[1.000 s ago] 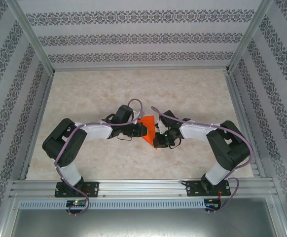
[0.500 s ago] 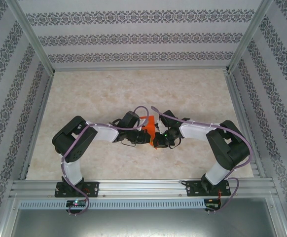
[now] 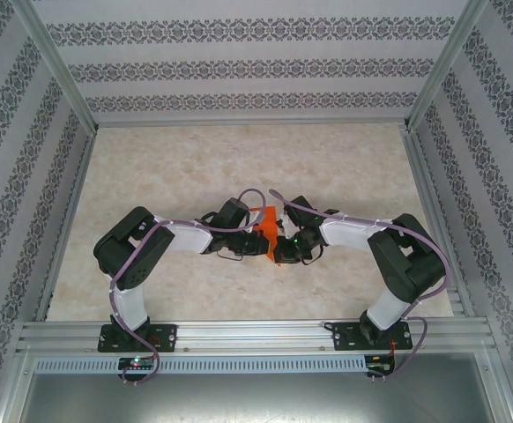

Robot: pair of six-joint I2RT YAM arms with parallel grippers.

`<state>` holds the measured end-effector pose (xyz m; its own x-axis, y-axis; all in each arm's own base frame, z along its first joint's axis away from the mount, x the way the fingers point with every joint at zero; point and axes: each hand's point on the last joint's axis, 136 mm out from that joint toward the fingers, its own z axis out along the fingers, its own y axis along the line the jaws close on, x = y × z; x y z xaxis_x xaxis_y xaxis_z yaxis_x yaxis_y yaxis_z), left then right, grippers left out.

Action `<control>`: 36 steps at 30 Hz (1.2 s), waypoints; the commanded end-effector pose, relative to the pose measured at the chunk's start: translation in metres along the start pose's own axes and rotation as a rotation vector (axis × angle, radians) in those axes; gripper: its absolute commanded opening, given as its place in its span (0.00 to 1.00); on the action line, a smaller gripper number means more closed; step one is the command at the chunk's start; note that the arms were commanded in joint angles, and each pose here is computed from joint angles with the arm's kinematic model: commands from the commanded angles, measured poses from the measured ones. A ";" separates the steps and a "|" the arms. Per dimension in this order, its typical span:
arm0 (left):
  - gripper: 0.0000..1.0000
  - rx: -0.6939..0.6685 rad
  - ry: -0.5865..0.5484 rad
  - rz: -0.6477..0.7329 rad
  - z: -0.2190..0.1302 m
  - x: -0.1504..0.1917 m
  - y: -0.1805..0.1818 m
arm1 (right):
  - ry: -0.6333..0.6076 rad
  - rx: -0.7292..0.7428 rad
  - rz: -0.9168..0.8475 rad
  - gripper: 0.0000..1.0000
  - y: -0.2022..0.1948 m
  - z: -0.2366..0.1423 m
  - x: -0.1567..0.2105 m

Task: Fold a paper plane with a square sheet of paper (fold left side to right side)
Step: Third fold the triangle at the center of the table.

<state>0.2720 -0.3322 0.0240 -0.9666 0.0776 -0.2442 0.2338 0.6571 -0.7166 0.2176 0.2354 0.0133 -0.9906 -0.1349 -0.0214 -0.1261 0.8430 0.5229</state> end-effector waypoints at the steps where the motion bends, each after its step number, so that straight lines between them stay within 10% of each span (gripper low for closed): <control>1: 0.02 -0.084 0.019 -0.018 0.006 0.006 0.017 | 0.054 0.170 0.044 0.00 -0.039 0.008 0.016; 36: 0.01 -0.284 -0.181 -0.104 -0.068 -0.048 0.113 | 0.100 0.179 0.055 0.00 -0.043 0.010 0.030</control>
<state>0.3315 -0.2566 0.0203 -0.9506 -0.0746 -0.3014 0.1498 0.7401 -0.6556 0.2235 0.2370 0.0129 -0.9899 -0.1357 -0.0418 -0.1377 0.8461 0.5150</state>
